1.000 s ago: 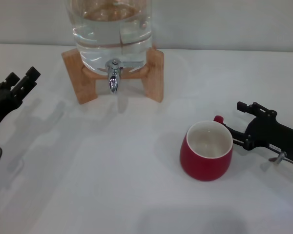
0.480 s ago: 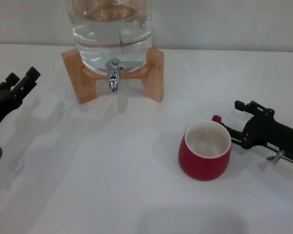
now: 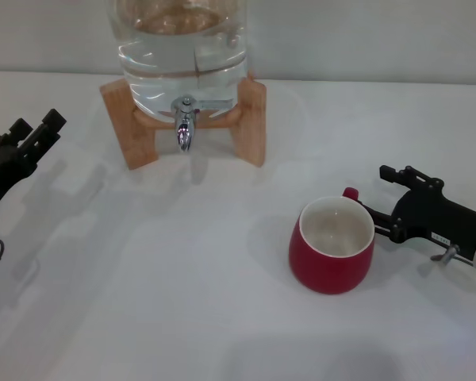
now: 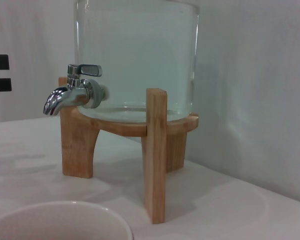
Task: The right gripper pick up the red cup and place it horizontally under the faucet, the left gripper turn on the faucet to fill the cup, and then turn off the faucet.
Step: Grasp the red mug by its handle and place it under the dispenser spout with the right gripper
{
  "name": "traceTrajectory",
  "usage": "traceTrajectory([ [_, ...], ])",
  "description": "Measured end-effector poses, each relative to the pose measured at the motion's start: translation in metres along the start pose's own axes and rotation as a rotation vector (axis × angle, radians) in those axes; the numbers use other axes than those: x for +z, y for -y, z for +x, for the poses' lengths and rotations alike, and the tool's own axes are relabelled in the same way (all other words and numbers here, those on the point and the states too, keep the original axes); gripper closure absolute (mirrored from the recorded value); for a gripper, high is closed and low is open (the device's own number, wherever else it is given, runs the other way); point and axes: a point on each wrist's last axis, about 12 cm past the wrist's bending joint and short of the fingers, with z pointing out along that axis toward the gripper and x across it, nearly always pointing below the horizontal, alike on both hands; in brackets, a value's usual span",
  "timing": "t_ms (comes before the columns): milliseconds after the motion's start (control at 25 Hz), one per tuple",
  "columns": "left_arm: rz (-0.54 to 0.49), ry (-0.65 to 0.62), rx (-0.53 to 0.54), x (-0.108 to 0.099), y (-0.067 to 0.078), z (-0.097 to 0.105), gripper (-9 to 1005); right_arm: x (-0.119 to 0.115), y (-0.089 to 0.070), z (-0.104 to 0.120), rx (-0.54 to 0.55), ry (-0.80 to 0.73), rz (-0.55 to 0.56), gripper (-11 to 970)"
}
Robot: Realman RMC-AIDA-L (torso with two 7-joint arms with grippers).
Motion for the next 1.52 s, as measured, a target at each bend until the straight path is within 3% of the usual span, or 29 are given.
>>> traceTrajectory([
  [1520,-0.016,0.001,-0.016,-0.0004,-0.0007,0.0026,139,0.0028,-0.0024,-0.0009,0.029,0.007,0.003,254],
])
